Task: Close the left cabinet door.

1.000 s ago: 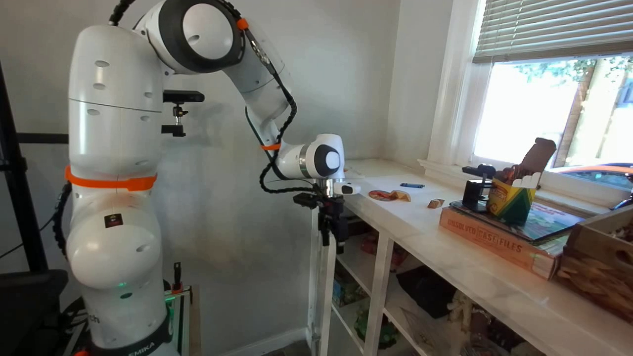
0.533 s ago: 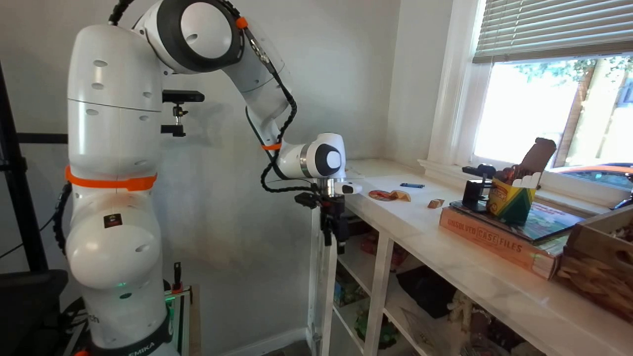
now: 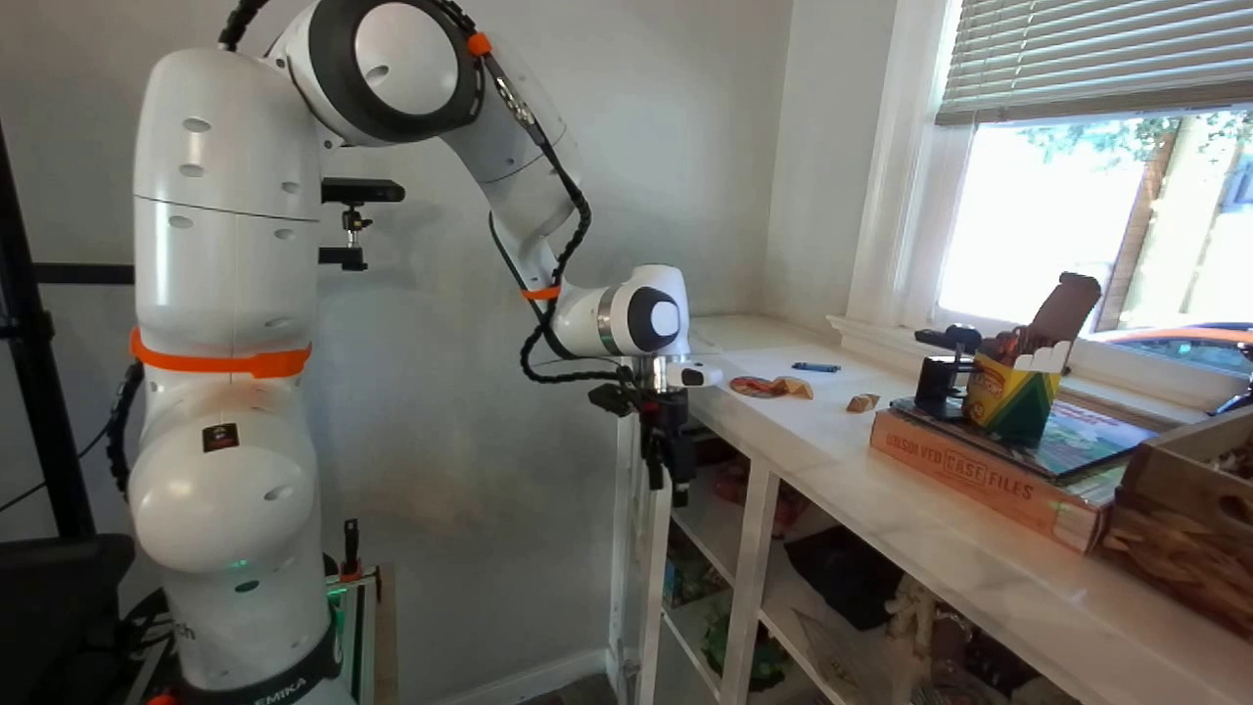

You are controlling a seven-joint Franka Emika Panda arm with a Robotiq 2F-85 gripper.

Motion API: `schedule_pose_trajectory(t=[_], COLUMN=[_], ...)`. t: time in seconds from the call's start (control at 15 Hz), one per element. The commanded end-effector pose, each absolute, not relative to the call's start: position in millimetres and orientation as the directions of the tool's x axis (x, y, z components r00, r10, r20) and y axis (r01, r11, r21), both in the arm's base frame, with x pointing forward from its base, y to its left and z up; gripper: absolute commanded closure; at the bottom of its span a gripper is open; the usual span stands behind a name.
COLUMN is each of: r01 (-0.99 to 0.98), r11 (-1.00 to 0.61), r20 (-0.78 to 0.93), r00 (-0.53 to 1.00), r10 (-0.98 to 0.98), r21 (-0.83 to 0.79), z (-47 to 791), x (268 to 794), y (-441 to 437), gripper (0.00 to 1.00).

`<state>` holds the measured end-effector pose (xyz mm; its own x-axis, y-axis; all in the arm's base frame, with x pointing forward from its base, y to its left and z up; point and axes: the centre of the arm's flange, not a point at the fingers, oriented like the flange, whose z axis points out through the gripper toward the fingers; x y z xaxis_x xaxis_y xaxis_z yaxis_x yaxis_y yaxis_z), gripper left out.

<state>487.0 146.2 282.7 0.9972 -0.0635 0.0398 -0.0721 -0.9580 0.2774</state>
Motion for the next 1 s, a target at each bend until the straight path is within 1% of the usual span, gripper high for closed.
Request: schedule_pose_trajectory(t=[0.0,0.6,0.73,0.93], r01=[-0.101,-0.143,-0.139,-0.146], r11=[-0.954,-0.962,-0.966,-0.970], r20=[0.094,0.153,0.150,0.097], r00=[0.993,0.982,0.983,0.987], r10=[-0.077,-0.109,-0.107,-0.129], r21=[0.281,0.233,0.220,0.195], z=[281,299,301,310], x=[484,484,484,480], y=[140,142,145,152], gripper=[0.00,0.00,0.00,0.00])
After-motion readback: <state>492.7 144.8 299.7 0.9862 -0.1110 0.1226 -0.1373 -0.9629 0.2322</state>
